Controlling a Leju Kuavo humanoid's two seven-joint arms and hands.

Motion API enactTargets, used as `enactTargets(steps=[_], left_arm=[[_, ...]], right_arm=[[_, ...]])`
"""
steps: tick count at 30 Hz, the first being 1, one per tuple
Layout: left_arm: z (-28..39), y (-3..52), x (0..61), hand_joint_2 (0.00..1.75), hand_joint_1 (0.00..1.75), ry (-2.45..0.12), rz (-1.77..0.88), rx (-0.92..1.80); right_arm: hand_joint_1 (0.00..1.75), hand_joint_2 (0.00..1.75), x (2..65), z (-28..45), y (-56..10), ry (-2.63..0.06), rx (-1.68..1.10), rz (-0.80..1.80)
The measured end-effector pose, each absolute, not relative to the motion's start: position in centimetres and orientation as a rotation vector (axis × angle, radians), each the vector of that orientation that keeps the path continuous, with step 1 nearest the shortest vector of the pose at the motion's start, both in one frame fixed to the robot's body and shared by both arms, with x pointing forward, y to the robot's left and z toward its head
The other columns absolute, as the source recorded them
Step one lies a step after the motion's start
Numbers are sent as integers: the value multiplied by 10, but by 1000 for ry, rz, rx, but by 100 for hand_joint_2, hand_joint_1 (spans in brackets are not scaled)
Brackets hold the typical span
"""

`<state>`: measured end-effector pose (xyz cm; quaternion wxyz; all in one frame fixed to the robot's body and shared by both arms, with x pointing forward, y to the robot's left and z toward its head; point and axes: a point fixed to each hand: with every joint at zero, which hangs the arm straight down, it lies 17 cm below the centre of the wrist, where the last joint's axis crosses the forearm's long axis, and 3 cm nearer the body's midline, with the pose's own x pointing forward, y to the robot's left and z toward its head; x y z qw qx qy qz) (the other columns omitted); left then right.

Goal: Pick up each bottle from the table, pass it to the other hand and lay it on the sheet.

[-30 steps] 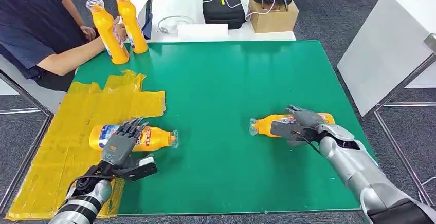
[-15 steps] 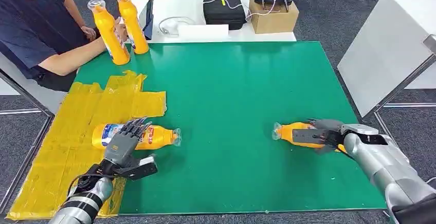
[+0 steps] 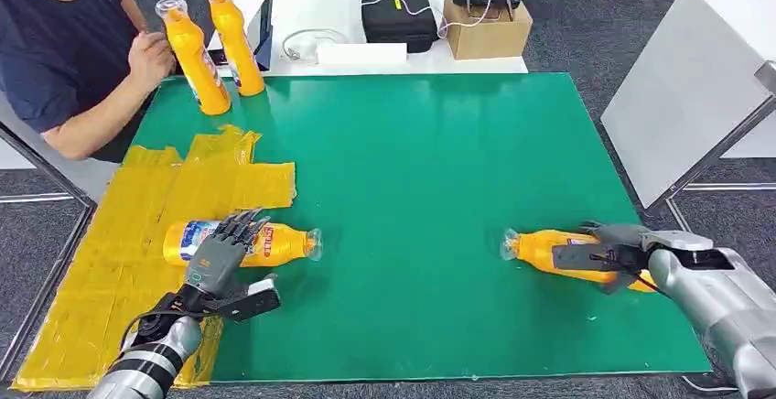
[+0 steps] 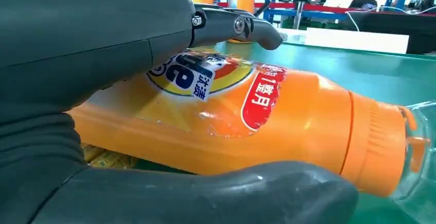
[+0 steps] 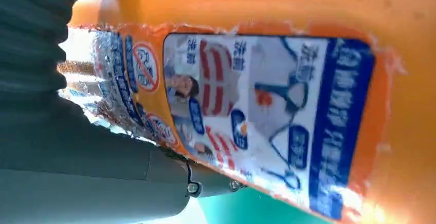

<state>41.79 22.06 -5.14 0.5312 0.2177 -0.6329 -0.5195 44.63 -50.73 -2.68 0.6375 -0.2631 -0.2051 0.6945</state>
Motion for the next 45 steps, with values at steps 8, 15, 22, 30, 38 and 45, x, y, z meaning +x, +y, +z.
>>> enactTargets(steps=[8, 15, 22, 30, 38, 45], left_arm=[[-51, 221, 418, 0, 0, -1510, -1238, 524], [-47, 217, 422, 0, 0, -1525, -1230, 519], [-39, 204, 421, 0, 0, -1582, -1152, 419], [-28, 197, 421, 0, 0, -1632, -1023, 307], [29, 185, 418, 0, 0, -1719, -435, -164], [109, 169, 407, 0, 0, -1825, -162, -426]], right_arm=[[0, 175, 431, -27, -523, -416, -602, 1621], [175, 175, 398, -24, -548, -331, -568, 1669], [175, 175, 398, -24, -547, -361, -592, 1685], [175, 175, 401, -26, -542, -379, -599, 1692], [175, 175, 460, -35, -448, -681, -655, 1618], [175, 175, 498, -15, -199, -1204, -466, 1366]])
